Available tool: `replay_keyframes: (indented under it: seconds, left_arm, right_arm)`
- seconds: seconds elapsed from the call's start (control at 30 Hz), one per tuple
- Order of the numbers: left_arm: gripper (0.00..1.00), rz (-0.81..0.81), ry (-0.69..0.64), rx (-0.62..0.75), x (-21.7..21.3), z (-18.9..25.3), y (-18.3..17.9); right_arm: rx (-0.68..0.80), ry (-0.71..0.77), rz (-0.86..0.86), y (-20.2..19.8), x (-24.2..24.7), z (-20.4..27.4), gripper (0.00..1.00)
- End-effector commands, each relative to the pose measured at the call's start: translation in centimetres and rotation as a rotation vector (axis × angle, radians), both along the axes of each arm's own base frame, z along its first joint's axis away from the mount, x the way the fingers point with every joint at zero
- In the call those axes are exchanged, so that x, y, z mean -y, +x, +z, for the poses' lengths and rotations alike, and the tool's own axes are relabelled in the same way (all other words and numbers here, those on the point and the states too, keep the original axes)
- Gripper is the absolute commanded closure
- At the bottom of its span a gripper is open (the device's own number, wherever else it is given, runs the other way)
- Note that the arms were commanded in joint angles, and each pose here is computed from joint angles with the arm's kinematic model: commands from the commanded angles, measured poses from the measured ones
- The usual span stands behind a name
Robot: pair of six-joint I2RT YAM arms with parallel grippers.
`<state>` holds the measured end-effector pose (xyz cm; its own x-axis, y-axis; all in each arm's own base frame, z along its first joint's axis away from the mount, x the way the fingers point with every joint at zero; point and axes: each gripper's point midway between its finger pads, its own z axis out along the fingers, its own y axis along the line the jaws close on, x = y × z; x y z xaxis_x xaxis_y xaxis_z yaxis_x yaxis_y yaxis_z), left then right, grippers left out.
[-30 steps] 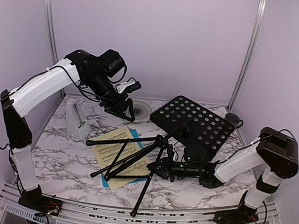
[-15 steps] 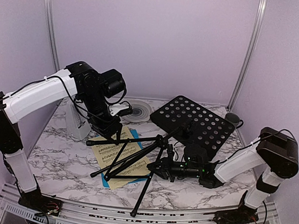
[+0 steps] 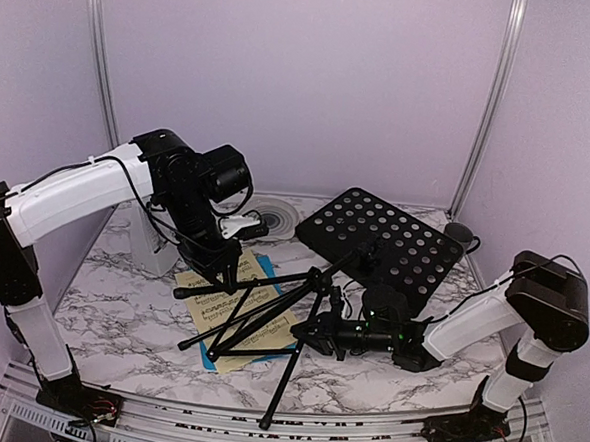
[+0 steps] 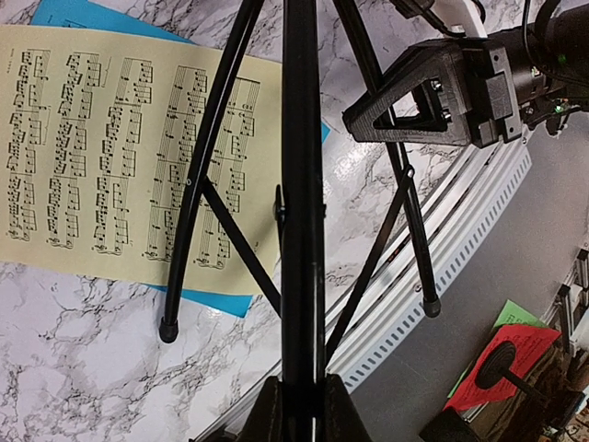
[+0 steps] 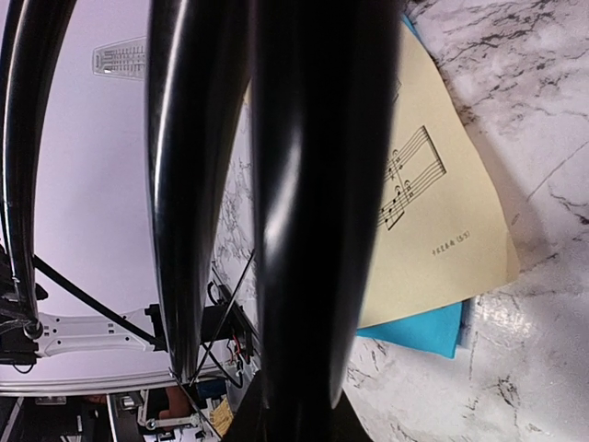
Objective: Pack up the instrument practice props
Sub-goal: Pack up the music stand at the center of the board.
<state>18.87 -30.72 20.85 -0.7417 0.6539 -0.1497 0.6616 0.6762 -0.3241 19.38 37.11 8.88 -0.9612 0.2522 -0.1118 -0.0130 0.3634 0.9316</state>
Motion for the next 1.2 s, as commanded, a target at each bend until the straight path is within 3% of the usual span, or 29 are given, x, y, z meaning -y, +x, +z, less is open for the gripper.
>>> replay_keyframes:
  seconds: [0.0, 0.33, 1.17]
  left_arm:
    - [0.99, 0.023, 0.020, -0.047, -0.4, -0.9, -1.2]
    - [0.98, 0.006, 0.003, -0.086, 1.0, -3.7, -2.2]
    - [1.00, -0.042, -0.051, -0.233, 5.3, -9.9, -4.6]
  right_arm:
    - [0.240, 0.162, -0.009, 1.6, -1.8, 6.7, 0.97]
    - [0.270, 0.265, -0.009, 2.3, -3.2, 8.1, 0.99]
    - [0.363, 0.342, -0.050, 4.9, -6.0, 6.9, 0.99]
